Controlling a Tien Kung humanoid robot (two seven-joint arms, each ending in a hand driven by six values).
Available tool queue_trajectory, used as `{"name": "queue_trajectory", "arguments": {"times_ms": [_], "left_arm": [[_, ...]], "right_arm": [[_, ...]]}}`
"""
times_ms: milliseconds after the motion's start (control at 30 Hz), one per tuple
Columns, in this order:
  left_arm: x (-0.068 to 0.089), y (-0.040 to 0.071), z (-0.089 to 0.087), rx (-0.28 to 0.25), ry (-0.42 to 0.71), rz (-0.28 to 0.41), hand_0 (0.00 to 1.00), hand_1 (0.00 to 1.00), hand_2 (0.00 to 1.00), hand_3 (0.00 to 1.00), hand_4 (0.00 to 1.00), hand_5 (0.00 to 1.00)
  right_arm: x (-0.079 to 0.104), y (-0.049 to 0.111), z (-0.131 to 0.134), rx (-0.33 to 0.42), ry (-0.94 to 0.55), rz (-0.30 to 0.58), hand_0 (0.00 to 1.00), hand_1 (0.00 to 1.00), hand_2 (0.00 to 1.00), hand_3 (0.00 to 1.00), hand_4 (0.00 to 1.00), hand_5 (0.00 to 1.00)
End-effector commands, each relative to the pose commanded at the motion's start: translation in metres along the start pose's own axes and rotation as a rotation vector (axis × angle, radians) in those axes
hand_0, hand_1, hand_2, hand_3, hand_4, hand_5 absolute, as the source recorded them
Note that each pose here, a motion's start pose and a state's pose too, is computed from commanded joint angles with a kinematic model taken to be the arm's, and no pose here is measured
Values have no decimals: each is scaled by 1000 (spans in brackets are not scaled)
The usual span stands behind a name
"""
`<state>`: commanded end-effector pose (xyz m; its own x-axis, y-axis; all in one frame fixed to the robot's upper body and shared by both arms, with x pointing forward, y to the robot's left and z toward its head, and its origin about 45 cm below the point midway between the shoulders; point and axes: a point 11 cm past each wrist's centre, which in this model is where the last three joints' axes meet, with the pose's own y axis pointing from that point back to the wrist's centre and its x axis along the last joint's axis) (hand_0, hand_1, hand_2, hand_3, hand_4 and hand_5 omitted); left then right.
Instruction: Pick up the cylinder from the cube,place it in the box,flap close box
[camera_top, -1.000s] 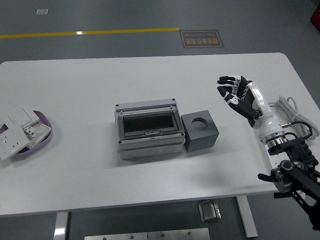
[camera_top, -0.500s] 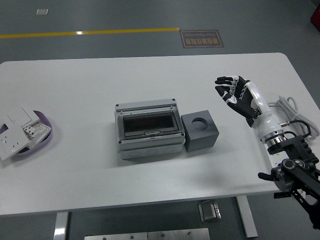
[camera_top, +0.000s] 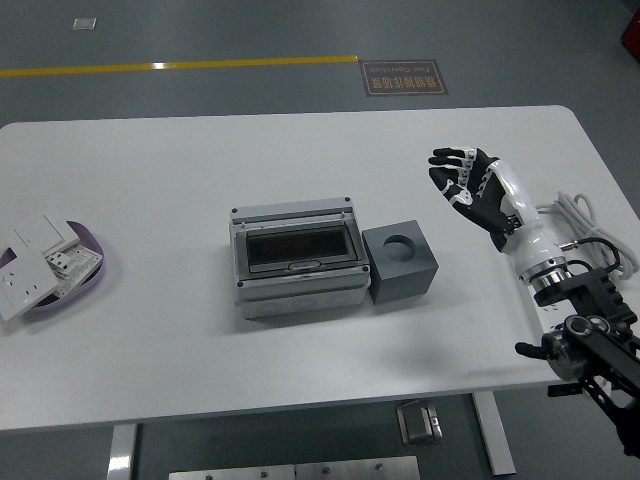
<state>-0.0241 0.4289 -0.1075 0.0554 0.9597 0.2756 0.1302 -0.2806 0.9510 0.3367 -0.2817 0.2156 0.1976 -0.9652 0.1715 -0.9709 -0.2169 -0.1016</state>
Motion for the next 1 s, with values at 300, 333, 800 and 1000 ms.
{"name": "queue_trajectory", "arguments": {"times_ms": [300, 333, 800, 1000], "left_arm": [[-1, 0, -2, 2, 2, -2, 610, 635, 627, 633, 684, 250], [-1, 0, -2, 2, 3, -2, 610, 635, 627, 633, 684, 250], [-2, -1, -4, 7, 3, -4, 610, 636, 627, 633, 684, 250], [-3, -1, -4, 6, 2, -4, 611, 636, 627, 633, 684, 249]], "right_arm": [[1, 0, 0, -1, -7, 4, 768, 699, 716, 685, 817, 369], [2, 0, 1, -2, -8, 4, 768, 699, 716, 685, 817, 369], [4, 1, 3, -9, -14, 11, 777, 703, 716, 687, 829, 356], [6, 2, 5, -14, -28, 18, 775, 703, 716, 682, 829, 354]]}}
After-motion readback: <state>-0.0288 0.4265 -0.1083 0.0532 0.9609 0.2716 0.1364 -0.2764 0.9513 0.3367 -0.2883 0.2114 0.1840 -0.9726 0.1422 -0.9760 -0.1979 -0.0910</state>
